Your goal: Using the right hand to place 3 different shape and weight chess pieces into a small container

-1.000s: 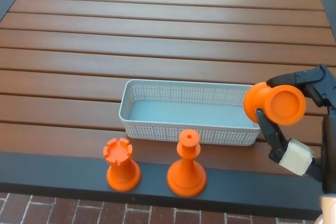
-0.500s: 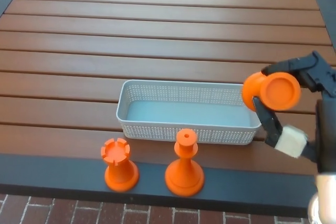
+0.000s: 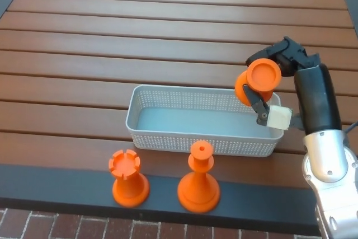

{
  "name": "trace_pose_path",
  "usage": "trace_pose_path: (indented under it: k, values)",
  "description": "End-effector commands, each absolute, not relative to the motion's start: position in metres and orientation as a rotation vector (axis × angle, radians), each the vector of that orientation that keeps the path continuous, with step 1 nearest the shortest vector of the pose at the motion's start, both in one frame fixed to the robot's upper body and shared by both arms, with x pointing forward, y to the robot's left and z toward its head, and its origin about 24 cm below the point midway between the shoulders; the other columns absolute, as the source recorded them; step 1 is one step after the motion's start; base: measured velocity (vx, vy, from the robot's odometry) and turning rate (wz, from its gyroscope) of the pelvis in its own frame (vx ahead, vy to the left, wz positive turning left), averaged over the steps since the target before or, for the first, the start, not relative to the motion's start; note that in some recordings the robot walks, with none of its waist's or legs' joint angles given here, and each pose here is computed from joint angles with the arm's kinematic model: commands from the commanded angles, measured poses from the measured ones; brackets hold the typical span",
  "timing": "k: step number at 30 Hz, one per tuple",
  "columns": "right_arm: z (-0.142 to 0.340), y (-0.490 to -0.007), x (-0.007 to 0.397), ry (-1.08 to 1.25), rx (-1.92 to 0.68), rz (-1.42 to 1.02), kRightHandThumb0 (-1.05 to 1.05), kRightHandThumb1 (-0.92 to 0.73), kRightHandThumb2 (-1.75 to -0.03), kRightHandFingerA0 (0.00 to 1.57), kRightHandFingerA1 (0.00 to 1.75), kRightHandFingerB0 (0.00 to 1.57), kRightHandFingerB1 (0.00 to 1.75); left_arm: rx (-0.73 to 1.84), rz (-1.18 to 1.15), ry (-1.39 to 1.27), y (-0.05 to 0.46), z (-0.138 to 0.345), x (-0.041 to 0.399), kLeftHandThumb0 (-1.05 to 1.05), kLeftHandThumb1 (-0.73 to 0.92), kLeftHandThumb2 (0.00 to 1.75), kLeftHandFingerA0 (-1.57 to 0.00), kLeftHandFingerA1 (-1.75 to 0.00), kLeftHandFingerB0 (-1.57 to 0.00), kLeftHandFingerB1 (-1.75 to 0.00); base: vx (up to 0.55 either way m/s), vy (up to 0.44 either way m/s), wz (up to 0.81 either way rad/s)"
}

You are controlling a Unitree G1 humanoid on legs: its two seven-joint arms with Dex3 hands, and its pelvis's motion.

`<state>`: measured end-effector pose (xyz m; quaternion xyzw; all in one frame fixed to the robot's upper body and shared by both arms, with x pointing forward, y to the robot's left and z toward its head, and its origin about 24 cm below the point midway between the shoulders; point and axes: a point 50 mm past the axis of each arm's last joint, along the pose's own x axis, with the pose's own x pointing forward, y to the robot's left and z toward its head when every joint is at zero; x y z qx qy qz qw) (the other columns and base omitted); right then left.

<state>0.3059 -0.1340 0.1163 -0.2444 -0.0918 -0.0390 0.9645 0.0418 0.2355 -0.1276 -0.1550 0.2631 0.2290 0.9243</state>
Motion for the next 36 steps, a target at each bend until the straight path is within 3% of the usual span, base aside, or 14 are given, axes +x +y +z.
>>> trace_pose_path:
  k: [1, 4, 6, 9, 16, 17, 22, 27, 28, 30, 31, 35, 36]
  values:
    - [0.121, -0.138, 0.318, -0.195, -0.511, -0.059, -0.18, -0.59, -1.07, 0.85, 1.72, 0.73, 1.51, -0.301, 0.41, 0.478, 0.232, -0.118, 0.042, -0.07, 0.57, 1.07, -1.06, -1.34, -0.94, -1.06, 0.0, 0.0, 0.0]
    - [0.123, -0.136, 0.321, -0.205, -0.508, -0.05, -0.15, -0.56, -1.1, 0.85, 1.7, 0.75, 1.49, -0.297, 0.385, 0.47, 0.229, -0.117, 0.042, -0.09, 0.56, 1.08, -1.08, -1.31, -0.95, -1.04, 0.0, 0.0, 0.0]
    - [0.124, -0.134, 0.322, -0.203, -0.513, -0.046, -0.11, -0.51, -1.03, 0.88, 1.7, 0.77, 1.49, -0.302, 0.373, 0.469, 0.226, -0.117, 0.042, -0.09, 0.56, 1.07, -1.08, -1.32, -0.94, -1.03, 0.0, 0.0, 0.0]
    - [0.121, -0.133, 0.321, -0.192, -0.512, -0.043, -0.18, -0.58, -1.06, 0.87, 1.66, 0.77, 1.46, -0.296, 0.366, 0.463, 0.224, -0.116, 0.042, -0.09, 0.58, 1.04, -1.05, -1.34, -0.93, -1.03, 0.0, 0.0, 0.0]
    - [0.111, -0.134, 0.313, -0.158, -0.503, -0.038, -0.2, -0.56, -1.09, 0.86, 1.69, 0.76, 1.48, -0.282, 0.376, 0.489, 0.226, -0.119, 0.042, -0.09, 0.58, 1.03, -1.06, -1.35, -0.94, -1.03, 0.0, 0.0, 0.0]
    - [0.11, -0.134, 0.312, -0.152, -0.509, -0.04, -0.11, -0.55, -1.08, 0.9, 1.71, 0.76, 1.48, -0.288, 0.378, 0.489, 0.226, -0.12, 0.042, -0.08, 0.58, 1.04, -1.06, -1.35, -0.94, -1.04, 0.0, 0.0, 0.0]
    - [0.099, -0.14, 0.309, -0.083, -0.506, -0.081, -0.19, -0.61, -1.01, 0.84, 1.7, 0.75, 1.49, -0.301, 0.377, 0.482, 0.227, -0.121, 0.04, -0.07, 0.56, 1.09, -1.07, -1.36, -0.94, -1.04, 0.0, 0.0, 0.0]
    - [0.082, -0.149, 0.301, -0.013, -0.49, -0.111, -0.15, -0.55, -1.13, 0.84, 1.68, 0.77, 1.47, -0.28, 0.383, 0.506, 0.228, -0.122, 0.037, -0.09, 0.56, 1.07, -1.09, -1.32, -0.94, -1.03, 0.0, 0.0, 0.0]
    - [0.079, -0.151, 0.3, -0.001, -0.506, -0.106, -0.17, -0.58, -1.04, 0.85, 1.65, 0.83, 1.27, -0.277, 0.384, 0.504, 0.229, -0.122, 0.037, -0.09, 0.57, 1.06, -1.09, -1.34, -0.94, -1.05, 0.0, 0.0, 0.0]
    - [0.075, -0.153, 0.299, 0.015, -0.527, -0.1, -0.17, -0.58, -1.04, 0.85, 1.65, 0.83, 1.27, -0.274, 0.386, 0.503, 0.229, -0.122, 0.037, -0.09, 0.57, 1.06, -1.09, -1.34, -0.94, -1.05, 0.0, 0.0, 0.0]
    - [0.071, -0.154, 0.297, 0.024, -0.563, -0.096, -0.2, -0.6, -1.0, 0.87, 1.64, 0.89, 1.08, -0.274, 0.385, 0.497, 0.229, -0.121, 0.038, -0.08, 0.57, 1.07, -1.08, -1.35, -0.94, -1.04, 0.0, 0.0, 0.0]
    - [0.064, -0.154, 0.296, 0.054, -0.599, -0.105, -0.23, -0.66, -0.9, 0.88, 1.62, 0.91, 0.96, -0.294, 0.387, 0.494, 0.228, -0.122, 0.038, -0.09, 0.57, 1.07, -1.07, -1.34, -0.94, -1.03, 0.0, 0.0, 0.0]
    - [0.062, -0.153, 0.295, 0.053, -0.614, -0.105, -0.24, -0.7, -0.78, 0.87, 1.57, 0.88, 0.78, -0.292, 0.385, 0.492, 0.227, -0.12, 0.038, -0.07, 0.54, 1.14, -1.08, -1.36, -0.93, -1.05, 0.0, 0.0, 0.0]
